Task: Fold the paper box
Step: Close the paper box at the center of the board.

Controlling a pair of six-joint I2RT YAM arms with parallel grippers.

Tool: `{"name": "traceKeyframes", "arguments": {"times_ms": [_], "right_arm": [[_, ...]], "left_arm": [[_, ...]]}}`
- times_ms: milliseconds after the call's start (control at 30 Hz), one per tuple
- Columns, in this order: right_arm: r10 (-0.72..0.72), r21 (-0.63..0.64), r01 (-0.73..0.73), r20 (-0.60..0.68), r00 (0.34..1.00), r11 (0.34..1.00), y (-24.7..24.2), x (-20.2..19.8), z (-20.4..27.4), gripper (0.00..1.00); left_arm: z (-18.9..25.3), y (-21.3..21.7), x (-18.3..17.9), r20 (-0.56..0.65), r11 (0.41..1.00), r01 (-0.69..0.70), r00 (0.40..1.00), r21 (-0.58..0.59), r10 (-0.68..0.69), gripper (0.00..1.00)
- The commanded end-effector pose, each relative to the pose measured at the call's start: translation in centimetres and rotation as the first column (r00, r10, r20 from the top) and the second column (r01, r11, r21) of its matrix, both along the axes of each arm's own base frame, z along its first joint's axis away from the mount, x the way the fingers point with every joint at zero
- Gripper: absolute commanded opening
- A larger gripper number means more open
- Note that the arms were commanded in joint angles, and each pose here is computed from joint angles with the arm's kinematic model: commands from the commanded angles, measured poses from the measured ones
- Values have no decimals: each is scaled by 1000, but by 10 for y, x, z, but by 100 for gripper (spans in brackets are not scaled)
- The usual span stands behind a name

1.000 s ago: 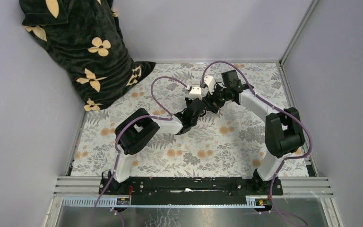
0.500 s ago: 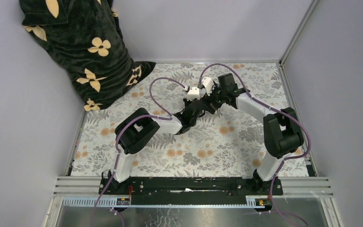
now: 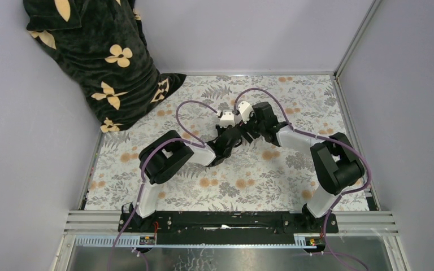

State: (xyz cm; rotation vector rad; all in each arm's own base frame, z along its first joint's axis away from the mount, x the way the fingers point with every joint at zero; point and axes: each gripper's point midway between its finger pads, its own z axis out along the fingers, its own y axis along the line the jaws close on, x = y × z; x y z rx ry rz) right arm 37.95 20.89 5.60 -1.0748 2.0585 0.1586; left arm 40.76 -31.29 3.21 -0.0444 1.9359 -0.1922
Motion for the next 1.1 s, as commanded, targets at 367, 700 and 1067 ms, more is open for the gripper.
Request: {"name": "traceKeyframes", "arguments": {"times_ms": [367,700,1067], "right_arm": [[198,-215,-214,-97,975,953,23,-39,-57,66],[218,-242,-255,-169,961,936,21,-49,-68,66],[246,-213,-309,-277,929,927,35,-51,-72,68]], "left_arm": [[-15,26,-13,-40,1000,5,999,10,-5,2],[-11,27,-22,-49,998,12,999,-55,-14,23],[2,39,-19,-76,996,8,997,-88,-15,31]]}}
